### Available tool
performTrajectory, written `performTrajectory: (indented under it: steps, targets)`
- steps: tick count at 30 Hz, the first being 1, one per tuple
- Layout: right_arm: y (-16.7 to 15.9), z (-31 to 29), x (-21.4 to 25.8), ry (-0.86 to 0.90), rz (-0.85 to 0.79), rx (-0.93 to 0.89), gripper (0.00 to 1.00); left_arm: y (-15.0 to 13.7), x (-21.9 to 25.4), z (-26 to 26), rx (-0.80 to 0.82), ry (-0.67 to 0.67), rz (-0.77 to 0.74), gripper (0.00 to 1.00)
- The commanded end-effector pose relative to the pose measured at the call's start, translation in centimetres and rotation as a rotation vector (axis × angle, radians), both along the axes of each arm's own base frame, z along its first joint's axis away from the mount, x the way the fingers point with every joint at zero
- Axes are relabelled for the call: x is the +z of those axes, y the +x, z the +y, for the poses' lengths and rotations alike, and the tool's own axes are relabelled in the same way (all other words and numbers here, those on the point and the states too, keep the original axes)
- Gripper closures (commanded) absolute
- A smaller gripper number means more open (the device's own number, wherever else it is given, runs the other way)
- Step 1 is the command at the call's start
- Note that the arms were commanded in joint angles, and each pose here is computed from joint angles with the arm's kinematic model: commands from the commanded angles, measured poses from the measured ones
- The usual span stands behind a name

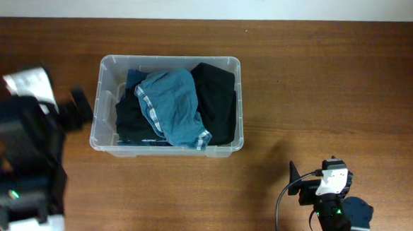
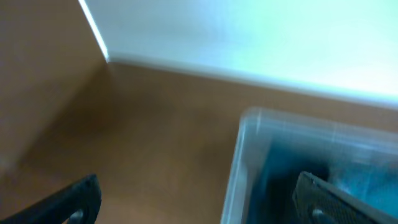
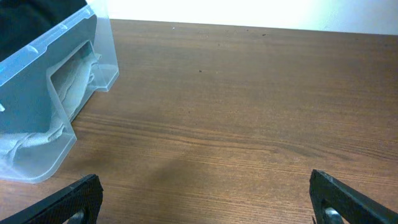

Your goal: Pack container

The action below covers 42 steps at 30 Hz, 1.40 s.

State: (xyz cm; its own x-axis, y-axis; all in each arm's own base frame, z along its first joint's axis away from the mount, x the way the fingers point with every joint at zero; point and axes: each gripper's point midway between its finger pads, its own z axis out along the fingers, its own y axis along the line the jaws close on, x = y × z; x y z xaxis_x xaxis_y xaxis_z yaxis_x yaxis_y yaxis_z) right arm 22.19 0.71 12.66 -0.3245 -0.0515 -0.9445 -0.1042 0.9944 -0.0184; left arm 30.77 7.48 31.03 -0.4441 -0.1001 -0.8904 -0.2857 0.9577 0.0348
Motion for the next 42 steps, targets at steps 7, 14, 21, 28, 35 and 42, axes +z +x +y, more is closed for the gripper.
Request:
performTrajectory:
  steps: [7,14,21,28,35,42]
  targets:
    - [0.0,0.0,-0.2,0.014,0.003,-0.005,0.01,-7.2,-10.2,-2.1,-0.057,0.023,-0.015,0.0]
    - [0.0,0.0,-0.2,0.014,0.003,-0.005,0.02,-8.5,-16.8,-5.1,-0.179,0.033,-0.087,0.0]
    - [0.0,0.0,-0.2,0.014,0.003,-0.005,0.02,-8.1,-17.9,-4.9,-0.166,0.051,-0.168,0.01]
    - [0.0,0.0,-0.2,0.014,0.003,-0.005,0.02,-8.1,-17.8,-4.9,-0.165,0.052,-0.172,0.0]
    - [0.0,0.0,-0.2,0.014,0.003,-0.005,0.02,-8.1,-17.8,-4.9,-0.165,0.052,-0.172,0.0]
    - [0.0,0.0,-0.2,0.014,0.003,-0.005,0.02,-8.1,-17.8,-4.9,-0.165,0.052,-0.172,0.0]
